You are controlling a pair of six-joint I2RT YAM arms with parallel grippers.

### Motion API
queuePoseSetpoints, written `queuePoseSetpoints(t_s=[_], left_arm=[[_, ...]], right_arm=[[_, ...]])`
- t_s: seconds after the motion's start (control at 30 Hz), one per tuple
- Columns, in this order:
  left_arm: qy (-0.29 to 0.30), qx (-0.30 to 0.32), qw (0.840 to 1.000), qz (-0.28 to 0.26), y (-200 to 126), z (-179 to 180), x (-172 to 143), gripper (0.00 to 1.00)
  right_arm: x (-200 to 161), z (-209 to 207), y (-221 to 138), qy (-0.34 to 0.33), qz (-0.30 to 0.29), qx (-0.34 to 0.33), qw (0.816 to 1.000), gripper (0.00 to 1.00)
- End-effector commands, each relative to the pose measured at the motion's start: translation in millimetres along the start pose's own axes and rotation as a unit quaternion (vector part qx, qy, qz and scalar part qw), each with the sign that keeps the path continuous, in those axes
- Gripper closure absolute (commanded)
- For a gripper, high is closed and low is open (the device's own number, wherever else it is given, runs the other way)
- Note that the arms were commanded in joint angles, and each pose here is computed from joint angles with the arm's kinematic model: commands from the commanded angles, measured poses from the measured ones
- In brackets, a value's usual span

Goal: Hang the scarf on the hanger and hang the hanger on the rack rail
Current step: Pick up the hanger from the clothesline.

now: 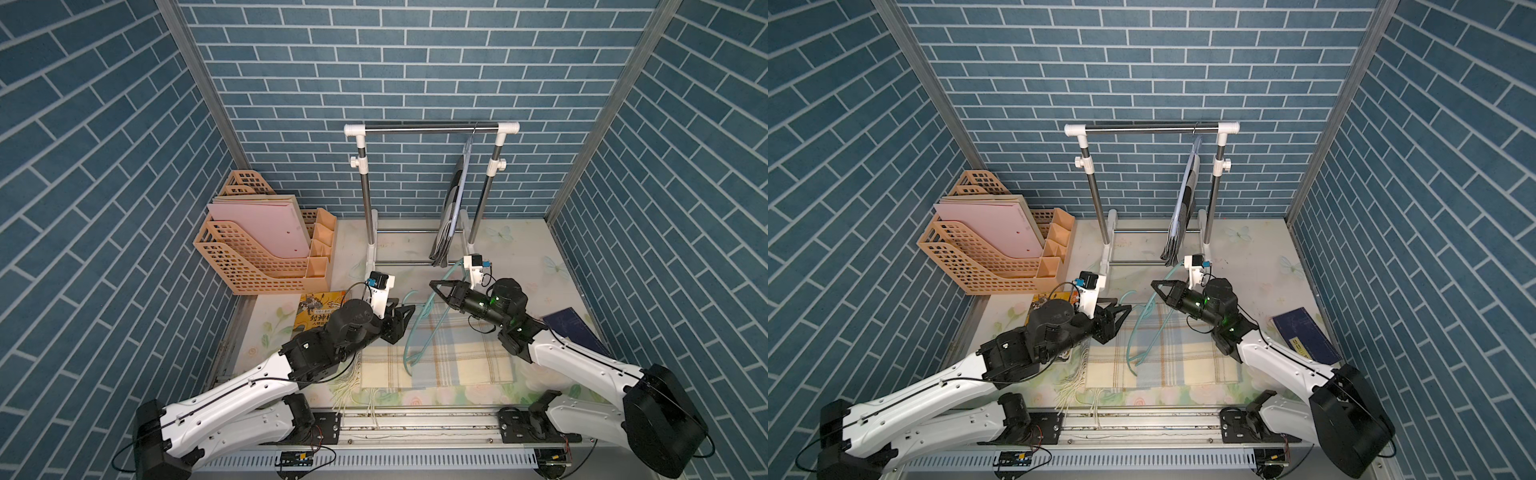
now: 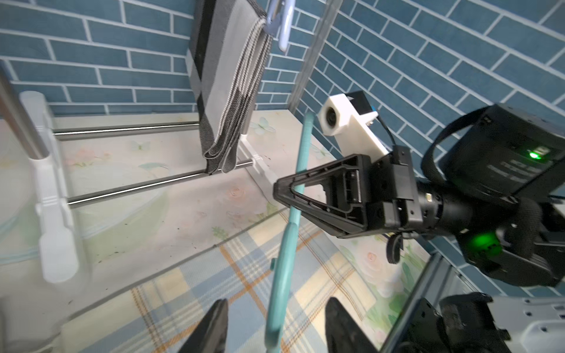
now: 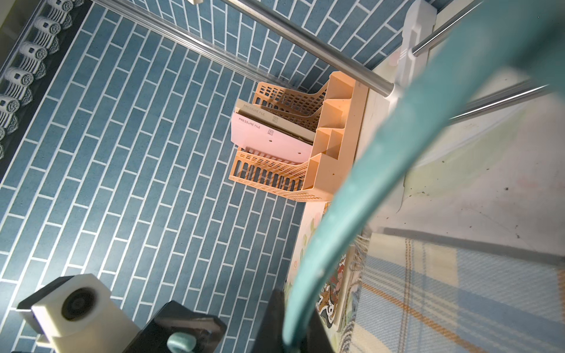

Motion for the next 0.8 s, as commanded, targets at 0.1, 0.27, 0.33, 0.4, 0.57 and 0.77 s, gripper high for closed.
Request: queuePoseSetpoints(t_s=[0.1,0.27,0.33,0.4,0.57,0.77], left_arm=[[-0.008,-0.066,0.998,-0.012,2.4,-12.1,7.6,0.55],[-0.010,-0.068,0.998,-0.013,6.5,-11.1,7.9,0.67],[-0.010,-0.070,0.997,-0.010,8.8,-11.2,7.3,0.73],[-0.011,-0.070,0.997,-0.010,10.5,-11.0,6.7,0.82],[-0.020,-0.065,0.998,-0.006,14.9,-9.7,5.4,1.00],[-0.069,-0.021,0.997,-0.015,15.4,-1.6,10.3,1.00]], right_arm=[[1.8,10.5,0.8,-0.032,0.013,0.024,0.999,1.00],[1.5,11.8,2.5,-0.036,0.021,0.025,0.999,1.00],[1.2,12.8,3.1,-0.038,0.026,0.025,0.999,1.00],[0.6,12.9,3.3,-0.041,0.030,0.023,0.998,1.00],[1.5,12.0,3.7,-0.051,0.043,-0.005,0.998,1.00],[9.5,4.6,-11.8,-0.105,0.044,-0.129,0.985,0.28]])
Point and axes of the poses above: each gripper's point midway between its finger pads, its own y axis out along the fingers, its own z axis along the line the jaws close on, x = y × z, the point moved 7 cm from there along -y, back along the fingers, and after that the axes turned 6 degrees about y, right-handed, at the moved point
